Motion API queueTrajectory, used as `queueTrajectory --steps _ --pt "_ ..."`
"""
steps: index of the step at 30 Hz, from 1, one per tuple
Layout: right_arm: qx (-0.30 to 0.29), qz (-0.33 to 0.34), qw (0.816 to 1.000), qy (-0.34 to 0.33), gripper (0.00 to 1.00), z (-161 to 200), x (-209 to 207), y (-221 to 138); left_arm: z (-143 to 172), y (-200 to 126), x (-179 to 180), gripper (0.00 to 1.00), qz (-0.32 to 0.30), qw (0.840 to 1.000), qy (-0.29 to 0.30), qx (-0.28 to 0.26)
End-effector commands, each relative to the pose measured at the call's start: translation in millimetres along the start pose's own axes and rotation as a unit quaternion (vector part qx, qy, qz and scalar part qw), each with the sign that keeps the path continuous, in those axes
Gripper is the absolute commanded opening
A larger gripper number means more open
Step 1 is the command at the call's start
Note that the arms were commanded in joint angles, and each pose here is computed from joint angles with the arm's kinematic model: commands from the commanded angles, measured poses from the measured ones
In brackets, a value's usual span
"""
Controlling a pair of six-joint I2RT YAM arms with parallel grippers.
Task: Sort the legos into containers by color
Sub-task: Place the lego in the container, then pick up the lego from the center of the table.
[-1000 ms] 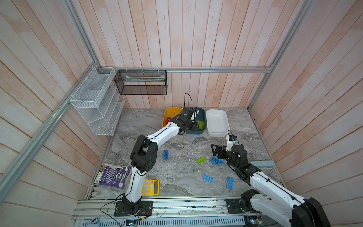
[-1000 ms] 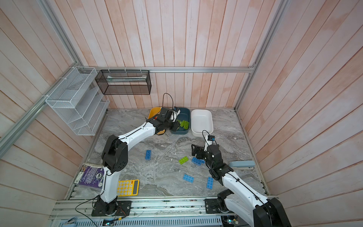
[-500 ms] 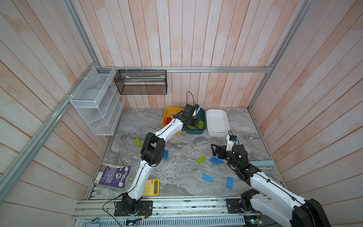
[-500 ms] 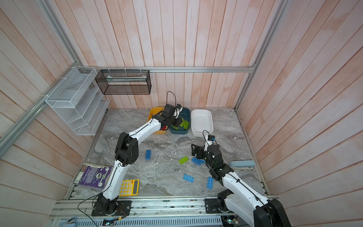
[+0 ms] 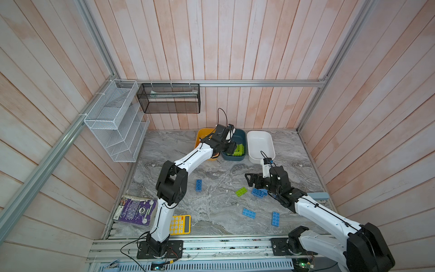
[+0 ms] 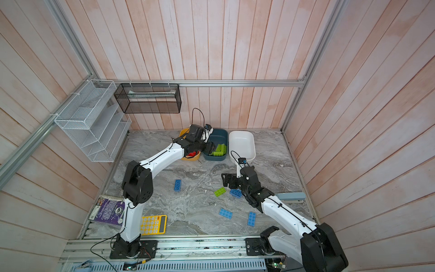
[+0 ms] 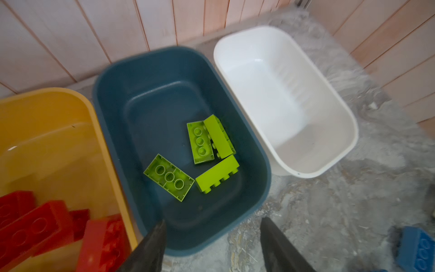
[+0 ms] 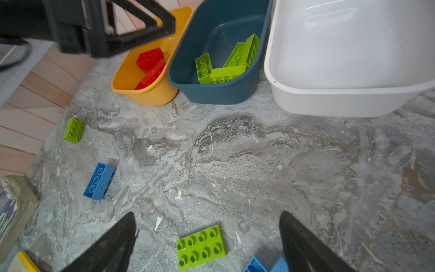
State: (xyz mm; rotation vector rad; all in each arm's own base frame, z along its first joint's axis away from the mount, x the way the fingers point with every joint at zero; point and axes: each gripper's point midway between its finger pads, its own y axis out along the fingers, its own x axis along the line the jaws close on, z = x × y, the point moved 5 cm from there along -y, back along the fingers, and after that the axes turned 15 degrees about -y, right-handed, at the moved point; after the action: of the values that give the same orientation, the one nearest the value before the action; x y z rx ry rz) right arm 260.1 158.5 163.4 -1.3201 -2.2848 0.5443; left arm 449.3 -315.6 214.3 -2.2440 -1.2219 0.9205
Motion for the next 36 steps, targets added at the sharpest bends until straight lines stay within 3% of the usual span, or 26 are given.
queueTrajectory --steps 1,9,18,24,36 --pt "0.063 0.005 0.998 -0.024 0.95 17.7 11.1 1.5 -20.9 -57.6 -16.5 0.65 0.027 0.996 -0.023 -0.077" --pt "0.134 0.0 0.987 -0.092 1.0 47.4 45.8 6.2 38.0 -141.0 -7.0 0.65 0.044 0.992 -0.073 -0.098" --pt "0.18 0.006 0.973 -0.148 1.0 57.4 45.7 24.9 91.5 -201.8 6.8 0.65 0.05 0.987 -0.098 -0.113" --pt "0.21 0.014 0.962 -0.174 0.99 62.1 45.4 42.3 115.5 -221.9 15.3 0.65 0.045 0.987 -0.108 -0.115" --pt "0.258 0.016 0.948 -0.187 0.92 80.0 44.4 63.3 144.0 -216.7 26.0 0.65 0.038 0.988 -0.122 -0.09"
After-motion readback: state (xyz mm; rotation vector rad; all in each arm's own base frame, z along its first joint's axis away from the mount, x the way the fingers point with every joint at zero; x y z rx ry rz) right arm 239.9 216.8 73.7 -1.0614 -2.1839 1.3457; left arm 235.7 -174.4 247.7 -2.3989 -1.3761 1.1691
